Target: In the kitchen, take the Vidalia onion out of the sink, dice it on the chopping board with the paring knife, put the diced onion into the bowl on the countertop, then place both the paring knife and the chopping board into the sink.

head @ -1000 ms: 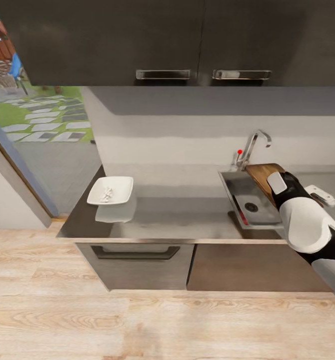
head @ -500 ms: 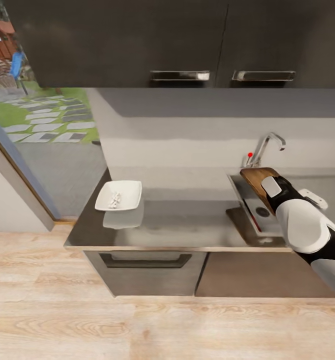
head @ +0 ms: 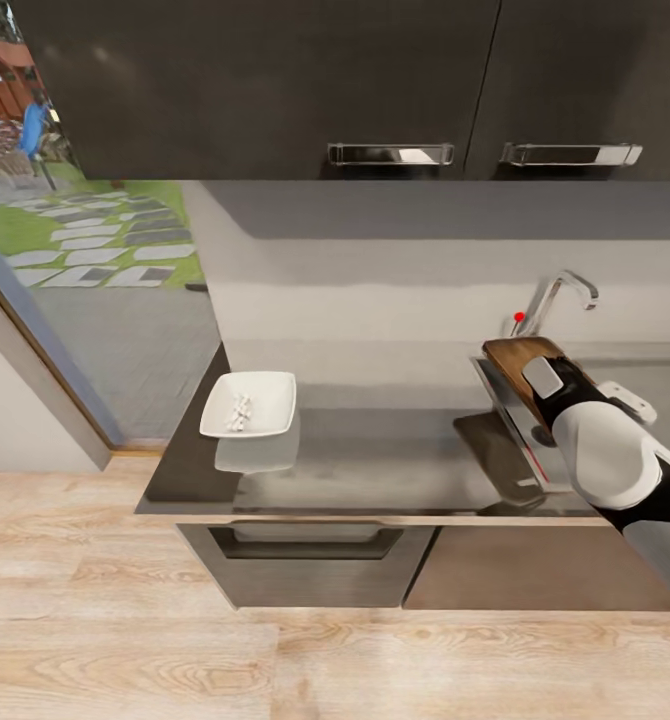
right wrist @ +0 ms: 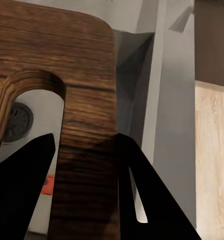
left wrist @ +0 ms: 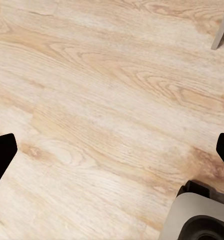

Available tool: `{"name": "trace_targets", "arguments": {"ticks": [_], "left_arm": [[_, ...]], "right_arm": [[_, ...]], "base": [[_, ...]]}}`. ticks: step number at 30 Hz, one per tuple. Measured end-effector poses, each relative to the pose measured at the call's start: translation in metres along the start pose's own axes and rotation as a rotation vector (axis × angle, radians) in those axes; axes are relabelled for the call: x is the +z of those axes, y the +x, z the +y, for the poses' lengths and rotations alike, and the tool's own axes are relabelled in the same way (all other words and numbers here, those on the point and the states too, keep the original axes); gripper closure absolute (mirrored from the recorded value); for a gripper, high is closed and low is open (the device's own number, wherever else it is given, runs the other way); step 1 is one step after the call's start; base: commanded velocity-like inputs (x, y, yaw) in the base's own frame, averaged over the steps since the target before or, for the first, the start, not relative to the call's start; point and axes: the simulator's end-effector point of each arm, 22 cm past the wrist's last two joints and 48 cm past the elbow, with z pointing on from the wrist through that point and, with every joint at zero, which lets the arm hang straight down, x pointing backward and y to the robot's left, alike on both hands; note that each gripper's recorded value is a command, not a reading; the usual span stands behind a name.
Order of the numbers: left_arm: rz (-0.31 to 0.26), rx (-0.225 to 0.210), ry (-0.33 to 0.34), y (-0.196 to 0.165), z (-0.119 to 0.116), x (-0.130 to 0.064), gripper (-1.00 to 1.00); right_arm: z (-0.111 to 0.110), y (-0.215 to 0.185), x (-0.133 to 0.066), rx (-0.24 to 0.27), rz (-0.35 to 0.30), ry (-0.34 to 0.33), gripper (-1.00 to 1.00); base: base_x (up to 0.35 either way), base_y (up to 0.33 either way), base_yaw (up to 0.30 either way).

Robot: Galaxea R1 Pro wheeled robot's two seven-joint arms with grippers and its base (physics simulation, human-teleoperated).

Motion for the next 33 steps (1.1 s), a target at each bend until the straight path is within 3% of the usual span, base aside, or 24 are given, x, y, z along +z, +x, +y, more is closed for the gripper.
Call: {"name": "trace_targets", "arguments": {"ticks": [12, 19, 30, 33], "left_arm": [[0.000, 0.000, -0.001, 0.000, 0.001, 0.000, -1.00], [0.000, 0.000, -0.002, 0.000, 0.001, 0.000, -1.00], [-0.001, 0.000, -0.002, 0.000, 0.001, 0.000, -1.00], [-0.002, 0.000, -0.005, -0.001, 0.004, 0.001, -1.00]], "right_arm": [[-0.018, -0.010, 0.017, 0.037, -0.027, 0.040, 1.00], [-0.041, 0.012, 0.038, 0.000, -0.018, 0.088, 1.00], [-0.045, 0.020, 0.042, 0.011, -0.030, 0.099, 1.00], [-0.055, 0.020, 0.041, 0.014, -0.030, 0.141, 1.00]], "base": [[0.000, 0.000, 0.000], [0.000, 0.000, 0.000], [0.017, -0.007, 0.000], [0.188, -0.022, 0.000]]}}
